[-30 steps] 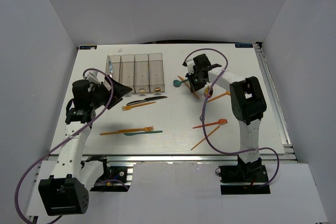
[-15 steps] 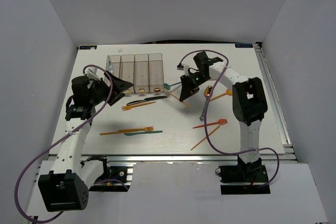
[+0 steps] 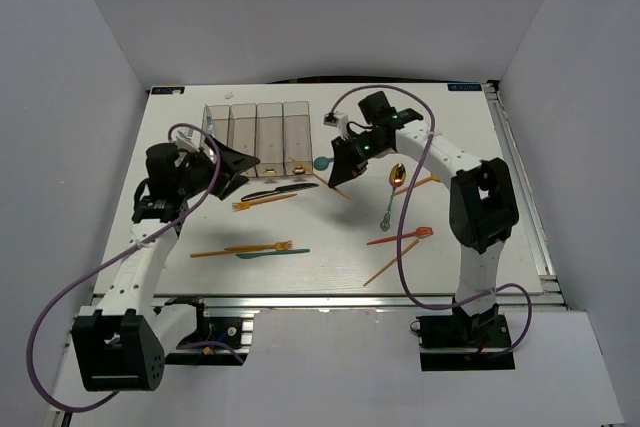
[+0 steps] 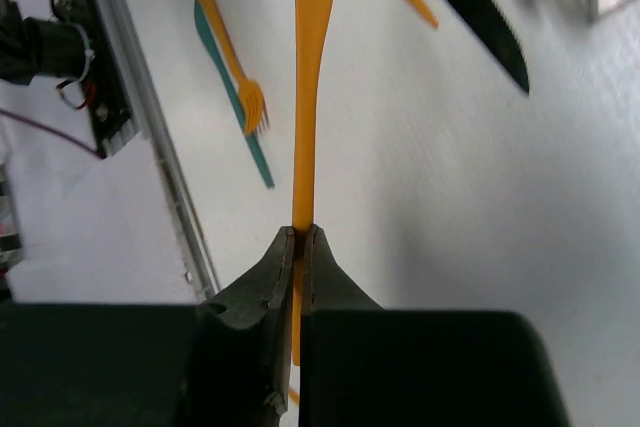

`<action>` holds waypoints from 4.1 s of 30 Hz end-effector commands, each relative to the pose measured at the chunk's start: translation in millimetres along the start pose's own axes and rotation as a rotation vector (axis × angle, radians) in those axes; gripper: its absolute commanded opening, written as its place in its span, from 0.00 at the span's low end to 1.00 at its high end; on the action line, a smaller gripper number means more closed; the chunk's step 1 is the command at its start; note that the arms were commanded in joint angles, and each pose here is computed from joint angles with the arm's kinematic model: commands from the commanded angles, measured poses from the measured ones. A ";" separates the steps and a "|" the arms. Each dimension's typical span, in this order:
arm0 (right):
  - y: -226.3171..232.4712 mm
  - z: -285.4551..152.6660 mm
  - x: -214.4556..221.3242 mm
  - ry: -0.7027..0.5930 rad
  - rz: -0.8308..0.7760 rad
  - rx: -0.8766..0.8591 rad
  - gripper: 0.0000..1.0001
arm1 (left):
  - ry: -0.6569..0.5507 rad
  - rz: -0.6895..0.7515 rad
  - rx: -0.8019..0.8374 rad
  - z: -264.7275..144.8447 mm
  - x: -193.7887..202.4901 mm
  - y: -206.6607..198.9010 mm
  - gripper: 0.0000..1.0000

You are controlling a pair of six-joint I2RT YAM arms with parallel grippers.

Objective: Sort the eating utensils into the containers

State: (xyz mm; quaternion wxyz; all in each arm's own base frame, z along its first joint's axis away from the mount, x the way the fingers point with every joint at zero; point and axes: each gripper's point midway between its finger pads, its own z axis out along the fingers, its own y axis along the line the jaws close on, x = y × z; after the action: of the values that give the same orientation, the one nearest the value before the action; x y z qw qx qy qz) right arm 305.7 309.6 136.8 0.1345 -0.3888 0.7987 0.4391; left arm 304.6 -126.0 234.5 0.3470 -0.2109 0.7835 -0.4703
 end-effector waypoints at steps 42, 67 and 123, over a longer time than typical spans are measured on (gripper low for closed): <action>115.1 39.0 -90.6 -0.262 -0.269 -0.017 0.28 | 0.063 0.028 -0.151 64.1 23.1 4.1 0.00; 91.1 -35.0 -30.2 -0.218 -0.655 -0.121 0.88 | -0.071 0.747 -0.854 79.4 -240.3 110.1 0.00; 50.9 -32.2 49.9 -0.016 -0.956 -0.020 0.88 | -0.011 -0.136 -0.391 -45.9 57.9 112.6 0.78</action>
State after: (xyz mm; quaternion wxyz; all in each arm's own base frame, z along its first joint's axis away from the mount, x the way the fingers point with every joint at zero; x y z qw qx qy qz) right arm 231.4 278.8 153.7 0.3005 -0.6979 0.5332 0.3720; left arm 222.9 -79.0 120.2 0.2609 -0.3339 0.8528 -0.3053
